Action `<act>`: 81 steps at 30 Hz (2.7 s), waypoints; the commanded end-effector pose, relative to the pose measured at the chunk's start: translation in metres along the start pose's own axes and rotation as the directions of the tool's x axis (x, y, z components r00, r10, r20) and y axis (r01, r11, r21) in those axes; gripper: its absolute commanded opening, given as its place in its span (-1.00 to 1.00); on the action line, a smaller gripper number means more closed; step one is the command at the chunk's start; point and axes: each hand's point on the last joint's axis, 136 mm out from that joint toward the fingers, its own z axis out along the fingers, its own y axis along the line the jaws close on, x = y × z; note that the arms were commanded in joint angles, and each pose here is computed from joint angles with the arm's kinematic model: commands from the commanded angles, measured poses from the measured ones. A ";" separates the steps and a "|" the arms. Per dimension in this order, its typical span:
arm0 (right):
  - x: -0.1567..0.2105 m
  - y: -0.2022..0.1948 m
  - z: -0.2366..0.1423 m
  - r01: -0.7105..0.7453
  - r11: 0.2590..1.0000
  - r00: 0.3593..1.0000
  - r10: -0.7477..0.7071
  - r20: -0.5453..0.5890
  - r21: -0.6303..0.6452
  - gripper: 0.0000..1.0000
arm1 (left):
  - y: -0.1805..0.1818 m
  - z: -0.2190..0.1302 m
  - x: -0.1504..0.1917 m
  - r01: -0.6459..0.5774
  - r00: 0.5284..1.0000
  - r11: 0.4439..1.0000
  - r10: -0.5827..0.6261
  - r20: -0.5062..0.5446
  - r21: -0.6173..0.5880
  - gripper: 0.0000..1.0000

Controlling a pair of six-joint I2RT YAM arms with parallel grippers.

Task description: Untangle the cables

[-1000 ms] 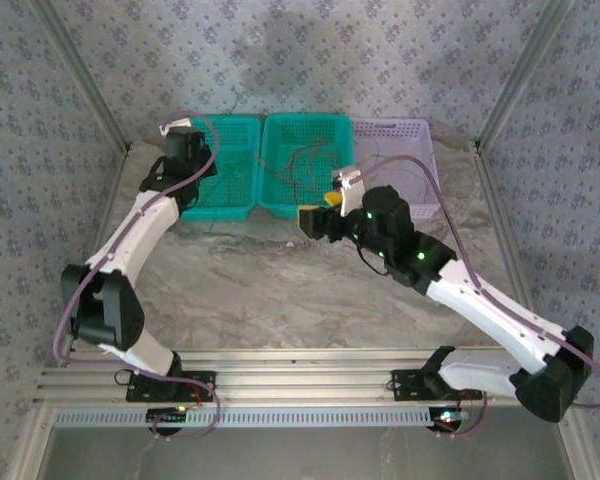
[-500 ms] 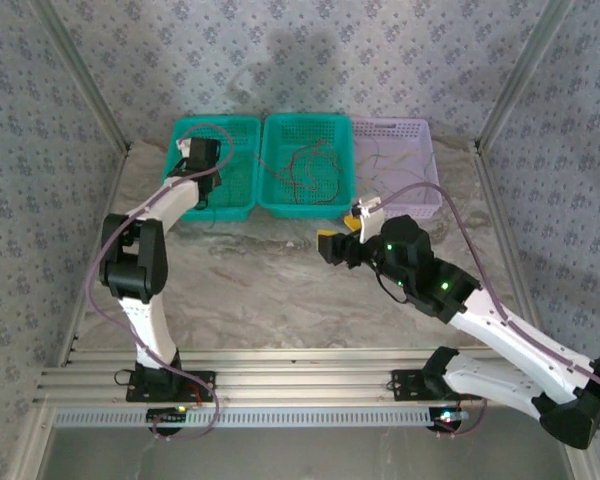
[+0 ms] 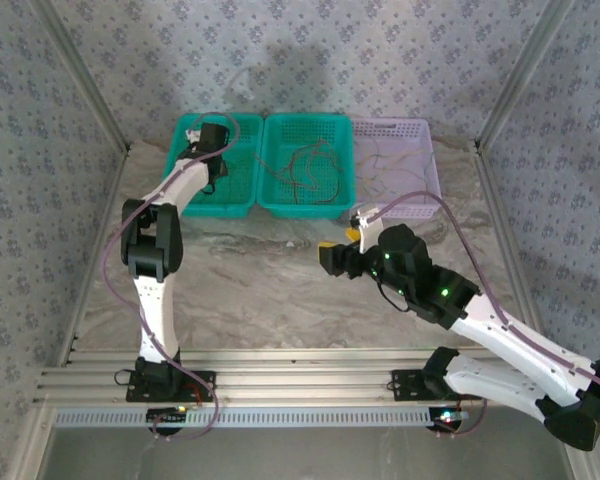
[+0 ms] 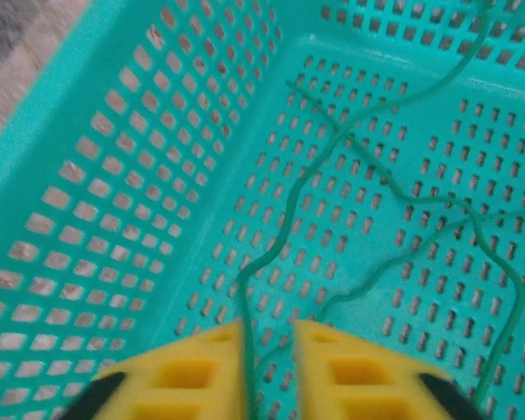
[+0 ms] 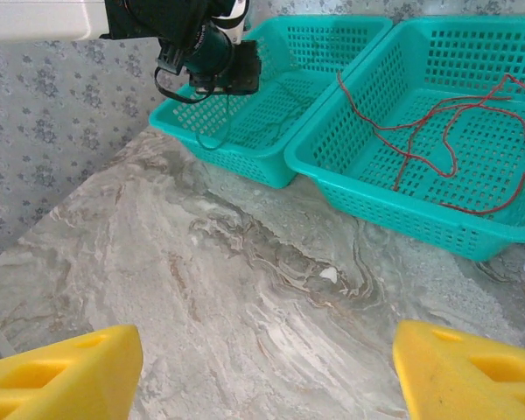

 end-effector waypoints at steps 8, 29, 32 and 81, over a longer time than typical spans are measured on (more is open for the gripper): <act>-0.001 -0.015 -0.014 0.013 0.997 1.000 -0.014 0.009 0.078 0.62 | -0.005 -0.044 -0.025 0.039 0.998 0.994 -0.043 0.044 0.101 0.74; 0.032 -0.219 -0.105 -0.044 0.606 0.998 -0.012 0.064 0.795 1.00 | 0.087 -0.266 -0.028 0.143 0.905 0.937 -0.254 0.340 0.320 1.00; 0.034 -0.244 -0.115 -0.162 0.552 0.985 0.041 0.168 0.818 1.00 | 0.104 -0.272 -0.002 0.118 0.923 0.951 -0.212 0.323 0.286 1.00; 0.119 -0.349 0.004 -0.043 0.628 0.997 -0.022 0.073 0.777 1.00 | 0.135 -0.072 0.127 -0.078 0.898 0.988 0.013 0.441 0.130 0.99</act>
